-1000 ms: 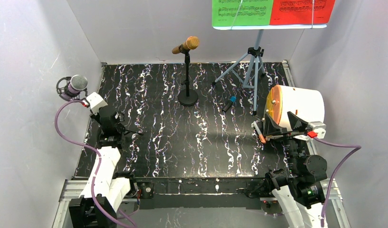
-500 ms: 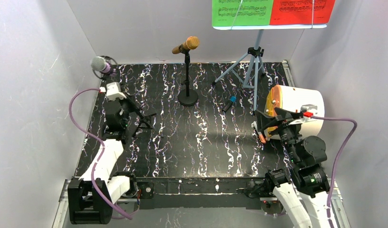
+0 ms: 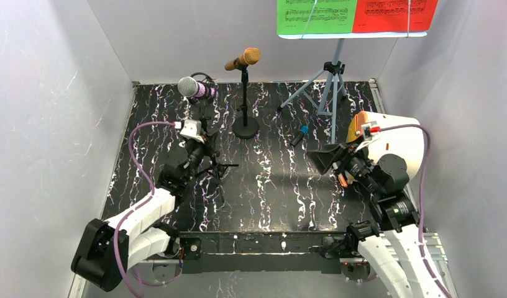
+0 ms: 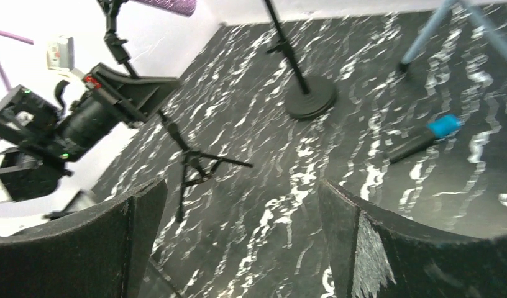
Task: Pack up the instrument practice props
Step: Place the microphone stand with the microphone at the center of the board.
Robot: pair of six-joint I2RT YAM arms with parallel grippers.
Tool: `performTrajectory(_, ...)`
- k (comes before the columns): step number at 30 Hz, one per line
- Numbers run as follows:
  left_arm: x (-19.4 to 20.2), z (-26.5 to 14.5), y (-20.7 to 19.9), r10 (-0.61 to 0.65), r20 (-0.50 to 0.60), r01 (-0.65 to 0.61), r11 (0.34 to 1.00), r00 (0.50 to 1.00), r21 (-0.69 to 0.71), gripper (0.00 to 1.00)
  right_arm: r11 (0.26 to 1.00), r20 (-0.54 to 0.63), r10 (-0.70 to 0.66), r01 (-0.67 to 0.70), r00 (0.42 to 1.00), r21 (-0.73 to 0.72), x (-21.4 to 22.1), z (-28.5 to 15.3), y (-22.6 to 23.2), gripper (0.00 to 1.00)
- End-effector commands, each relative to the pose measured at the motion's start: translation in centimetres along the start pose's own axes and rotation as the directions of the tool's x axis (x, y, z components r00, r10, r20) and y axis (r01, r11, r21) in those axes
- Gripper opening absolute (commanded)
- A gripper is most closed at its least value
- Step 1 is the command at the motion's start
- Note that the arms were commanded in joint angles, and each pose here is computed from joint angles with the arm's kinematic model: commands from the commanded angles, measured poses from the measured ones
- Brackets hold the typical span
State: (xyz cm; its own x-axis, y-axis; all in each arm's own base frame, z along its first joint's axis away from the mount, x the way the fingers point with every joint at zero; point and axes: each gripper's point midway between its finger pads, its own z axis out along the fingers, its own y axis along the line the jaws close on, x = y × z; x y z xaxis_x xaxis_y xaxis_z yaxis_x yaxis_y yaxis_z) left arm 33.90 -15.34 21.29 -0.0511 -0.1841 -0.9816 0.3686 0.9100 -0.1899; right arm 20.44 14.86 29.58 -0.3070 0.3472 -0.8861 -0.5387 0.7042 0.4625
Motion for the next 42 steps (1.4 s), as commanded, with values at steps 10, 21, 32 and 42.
performTrajectory(10, -2.8, -1.0, -6.0, -0.026, 0.211, 0.003, 0.994, 0.977, 0.107, 0.00, 0.929, -0.246, 0.132, -0.206, 0.960, -0.308, 4.2, 5.7, 6.2, 0.98)
performTrajectory(21, -1.0, 0.3, -9.5, -0.023, 0.275, 0.003, 0.997, 0.961, 0.072, 0.00, 0.923, -0.355, 0.110, -0.228, 0.928, -0.310, 9.6, 11.7, 6.8, 0.94)
performTrajectory(32, 2.3, -0.4, -10.8, -0.062, 0.205, 0.038, 0.992, 0.977, 0.119, 0.05, 0.886, -0.465, 0.095, -0.288, 0.880, -0.364, 13.6, 13.4, 6.7, 0.87)
performTrajectory(42, 5.0, -1.2, -11.7, -0.054, 0.129, 0.028, 0.980, 0.990, 0.199, 0.23, 0.846, -0.517, 0.071, -0.327, 0.853, -0.422, 15.5, 13.3, 8.1, 0.83)
